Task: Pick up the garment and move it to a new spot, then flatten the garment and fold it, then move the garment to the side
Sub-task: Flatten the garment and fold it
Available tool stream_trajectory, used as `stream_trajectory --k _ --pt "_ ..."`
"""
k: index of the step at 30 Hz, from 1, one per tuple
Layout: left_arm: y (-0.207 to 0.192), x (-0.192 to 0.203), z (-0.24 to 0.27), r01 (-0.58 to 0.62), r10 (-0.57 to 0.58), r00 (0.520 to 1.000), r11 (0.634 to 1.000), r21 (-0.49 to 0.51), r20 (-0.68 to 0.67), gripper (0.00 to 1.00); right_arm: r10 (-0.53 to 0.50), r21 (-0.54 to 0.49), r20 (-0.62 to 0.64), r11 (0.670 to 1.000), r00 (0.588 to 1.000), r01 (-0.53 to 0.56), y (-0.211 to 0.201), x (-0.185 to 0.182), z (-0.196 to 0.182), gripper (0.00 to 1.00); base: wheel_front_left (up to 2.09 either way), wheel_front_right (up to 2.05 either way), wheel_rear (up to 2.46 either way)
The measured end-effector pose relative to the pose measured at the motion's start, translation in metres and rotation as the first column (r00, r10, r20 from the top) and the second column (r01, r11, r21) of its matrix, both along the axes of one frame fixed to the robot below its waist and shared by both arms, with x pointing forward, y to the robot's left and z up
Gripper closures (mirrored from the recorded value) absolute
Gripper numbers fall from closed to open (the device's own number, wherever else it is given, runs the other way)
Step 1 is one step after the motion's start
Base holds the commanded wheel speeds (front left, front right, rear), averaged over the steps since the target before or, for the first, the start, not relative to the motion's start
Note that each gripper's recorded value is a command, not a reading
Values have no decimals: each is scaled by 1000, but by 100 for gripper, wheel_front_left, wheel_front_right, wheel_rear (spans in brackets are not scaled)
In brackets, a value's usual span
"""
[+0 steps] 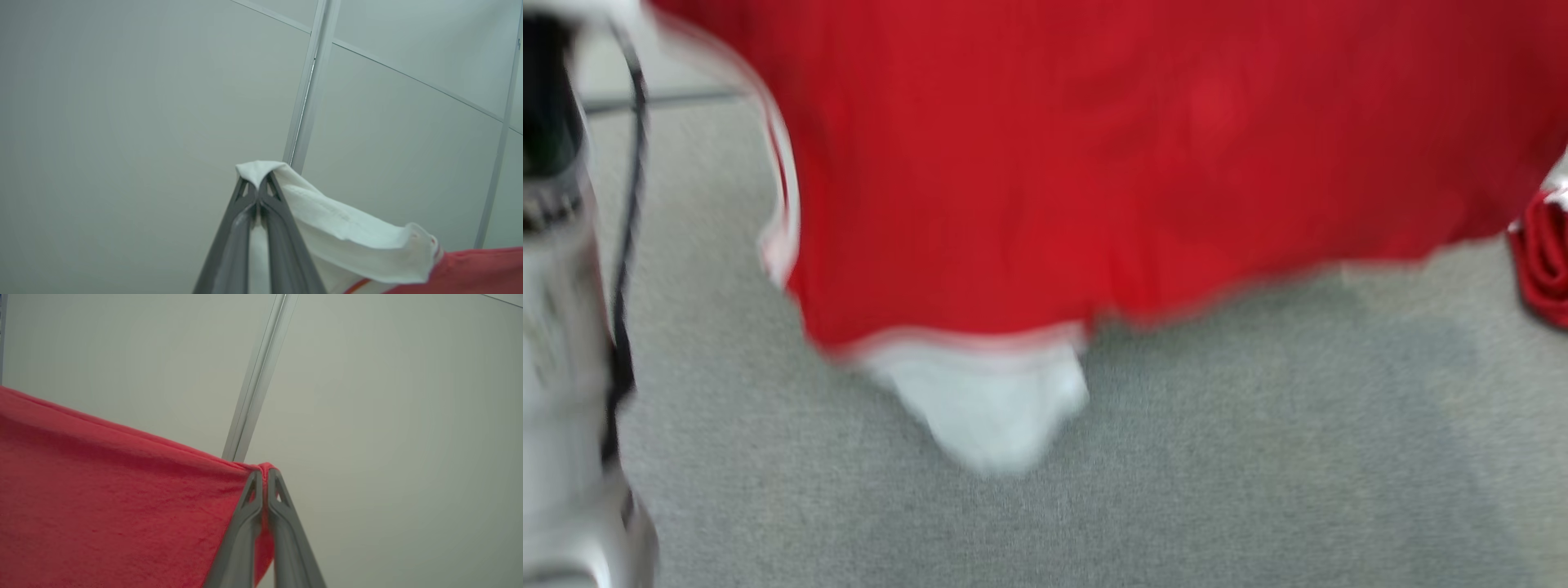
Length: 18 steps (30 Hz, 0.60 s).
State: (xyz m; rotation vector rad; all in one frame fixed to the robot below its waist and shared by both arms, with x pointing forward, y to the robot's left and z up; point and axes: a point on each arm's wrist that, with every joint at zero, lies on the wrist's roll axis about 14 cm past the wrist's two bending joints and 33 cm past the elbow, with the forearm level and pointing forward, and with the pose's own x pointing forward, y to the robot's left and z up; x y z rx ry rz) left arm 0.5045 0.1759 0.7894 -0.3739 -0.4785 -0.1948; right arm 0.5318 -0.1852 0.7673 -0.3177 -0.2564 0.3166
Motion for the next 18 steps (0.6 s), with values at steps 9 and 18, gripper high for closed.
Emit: stream_trajectory --k 9,18 --pt "21 124 -11 -131 132 991 991 -36 27 100 -23 -58 171 998 985 34 15 125 -1 100 0 0 0" --pt "36 154 -91 -175 180 982 982 65 -65 100 51 60 65 997 997 -55 52 176 -106 100 0 0 0"
